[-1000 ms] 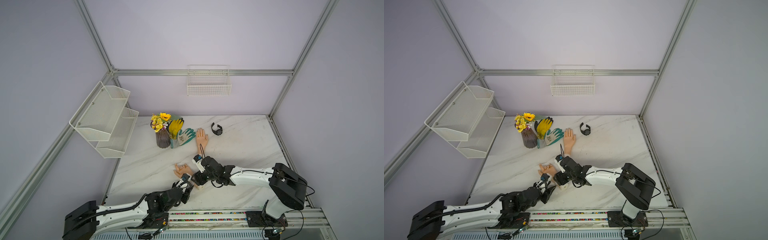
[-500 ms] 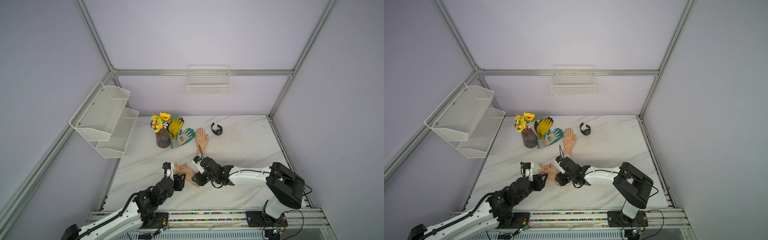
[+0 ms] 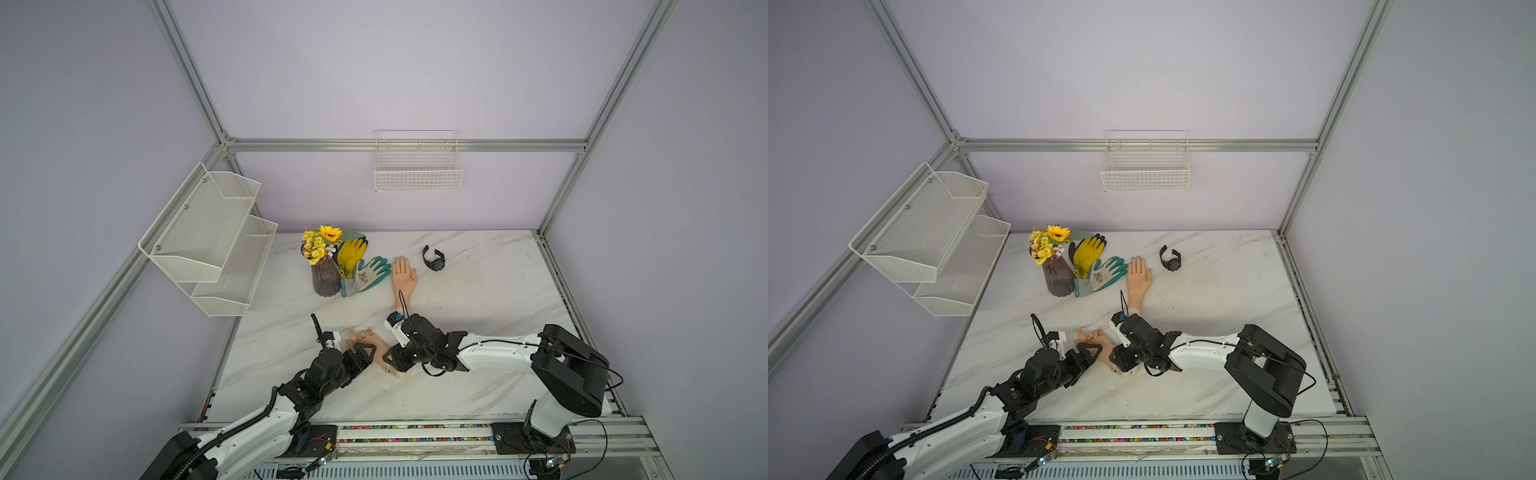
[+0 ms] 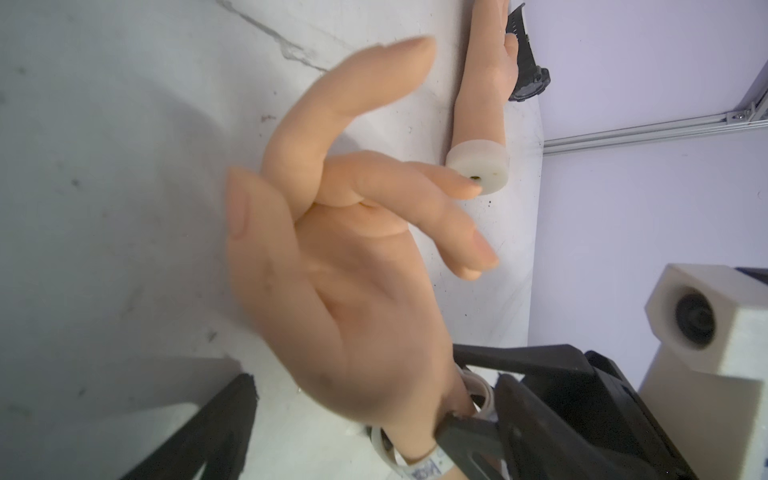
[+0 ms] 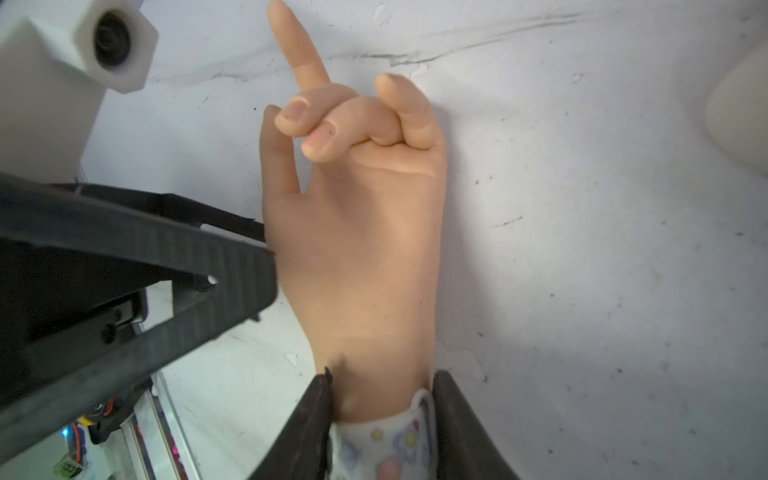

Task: Take off the watch
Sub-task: Untie the watch from the hand.

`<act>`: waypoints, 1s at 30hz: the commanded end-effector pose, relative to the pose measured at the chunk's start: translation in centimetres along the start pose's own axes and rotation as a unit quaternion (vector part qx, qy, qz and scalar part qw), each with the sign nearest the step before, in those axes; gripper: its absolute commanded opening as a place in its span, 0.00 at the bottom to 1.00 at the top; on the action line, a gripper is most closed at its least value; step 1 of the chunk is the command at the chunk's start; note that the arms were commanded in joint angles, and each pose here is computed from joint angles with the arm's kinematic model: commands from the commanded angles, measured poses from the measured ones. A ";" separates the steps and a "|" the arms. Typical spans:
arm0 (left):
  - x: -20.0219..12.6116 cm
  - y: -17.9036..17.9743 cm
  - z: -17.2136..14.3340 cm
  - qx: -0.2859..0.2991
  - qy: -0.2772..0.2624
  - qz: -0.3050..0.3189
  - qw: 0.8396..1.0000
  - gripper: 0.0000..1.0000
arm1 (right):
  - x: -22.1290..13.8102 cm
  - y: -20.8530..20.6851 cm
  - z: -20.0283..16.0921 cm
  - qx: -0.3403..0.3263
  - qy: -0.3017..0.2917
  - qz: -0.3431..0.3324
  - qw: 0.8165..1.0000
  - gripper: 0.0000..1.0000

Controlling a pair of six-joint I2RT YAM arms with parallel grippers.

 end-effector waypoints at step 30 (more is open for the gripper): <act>4.7 0.9 2.0 0.085 0.051 0.090 0.991 0.11 | -2.0 0.7 1.4 -0.029 -0.090 -0.083 0.992 0.55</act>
Point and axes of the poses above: each gripper's point midway between its finger pads, its own x axis out along the fingers, its own y axis along the line the jaws close on, z = x × y, the point moved 7 cm from there along -x, back along the fingers, and after that the axes turned 12 degrees about x, right-handed, at the moved point
